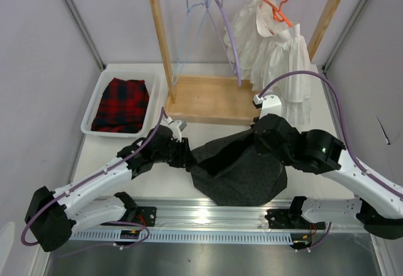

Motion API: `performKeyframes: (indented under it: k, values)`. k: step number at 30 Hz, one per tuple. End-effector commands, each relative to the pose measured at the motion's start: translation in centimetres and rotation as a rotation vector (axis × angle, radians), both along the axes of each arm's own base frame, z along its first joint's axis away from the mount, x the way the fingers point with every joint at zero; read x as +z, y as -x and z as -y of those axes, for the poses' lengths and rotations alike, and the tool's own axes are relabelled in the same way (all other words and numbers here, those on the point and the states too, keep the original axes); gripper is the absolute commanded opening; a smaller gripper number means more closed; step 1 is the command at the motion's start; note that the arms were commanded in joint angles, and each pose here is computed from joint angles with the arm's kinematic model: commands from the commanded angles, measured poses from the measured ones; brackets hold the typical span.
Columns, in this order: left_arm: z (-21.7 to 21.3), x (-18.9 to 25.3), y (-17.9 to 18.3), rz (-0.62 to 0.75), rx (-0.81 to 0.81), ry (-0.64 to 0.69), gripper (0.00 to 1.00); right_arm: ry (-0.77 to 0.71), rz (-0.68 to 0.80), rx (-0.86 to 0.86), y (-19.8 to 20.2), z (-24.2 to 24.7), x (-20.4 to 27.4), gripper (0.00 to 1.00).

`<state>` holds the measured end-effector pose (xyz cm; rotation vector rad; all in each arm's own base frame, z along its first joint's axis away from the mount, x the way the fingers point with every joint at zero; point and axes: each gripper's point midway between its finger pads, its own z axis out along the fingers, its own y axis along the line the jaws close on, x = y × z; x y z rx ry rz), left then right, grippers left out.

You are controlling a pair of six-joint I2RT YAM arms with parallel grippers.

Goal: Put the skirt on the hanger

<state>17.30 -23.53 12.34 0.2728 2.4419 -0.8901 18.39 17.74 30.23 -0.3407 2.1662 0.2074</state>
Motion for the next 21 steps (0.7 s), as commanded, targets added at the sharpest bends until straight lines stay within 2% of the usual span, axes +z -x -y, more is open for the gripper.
performKeyframes:
  k: [1, 3, 5, 11, 16, 17, 18, 20, 21]
  values:
    - [1.6, 2.8, -0.7, 0.08, -0.01, 0.146, 0.44, -0.04, 0.012, 0.009, 0.1, -1.1, 1.0, 0.0]
    - [1.5, 2.7, -0.6, 0.086, -0.013, 0.154, 0.5, -0.038, 0.009, 0.007, 0.1, -1.2, 0.9, 0.0]
    - [1.4, 2.6, -0.5, 0.089, -0.013, 0.142, 0.51, -0.039, 0.011, 0.002, 0.0, -1.1, 0.9, 0.0]
    - [-0.3, 1.1, -0.4, 0.089, 0.018, 0.056, 0.43, -0.027, 0.016, -0.009, -0.2, -0.9, 0.9, 0.0]
    - [-0.9, 0.2, 0.2, 0.086, 0.002, 0.031, 0.42, -0.027, 0.016, -0.025, -0.6, -0.4, 1.0, 0.0]
    - [-0.9, 0.0, 0.6, 0.078, -0.01, 0.033, 0.42, -0.027, 0.014, -0.026, -0.6, -0.4, 1.0, 0.0]
    - [-0.8, 0.2, 0.8, 0.083, -0.021, 0.042, 0.48, -0.025, 0.014, -0.022, -0.7, -0.4, 1.0, 0.0]
    - [-1.0, -0.2, 1.2, 0.075, -0.036, 0.034, 0.49, -0.025, 0.012, -0.027, -0.8, -0.4, 1.0, 0.0]
    - [-1.1, -0.2, 1.3, 0.082, -0.041, 0.033, 0.54, -0.021, 0.012, -0.026, -0.9, -0.4, 1.0, 0.0]
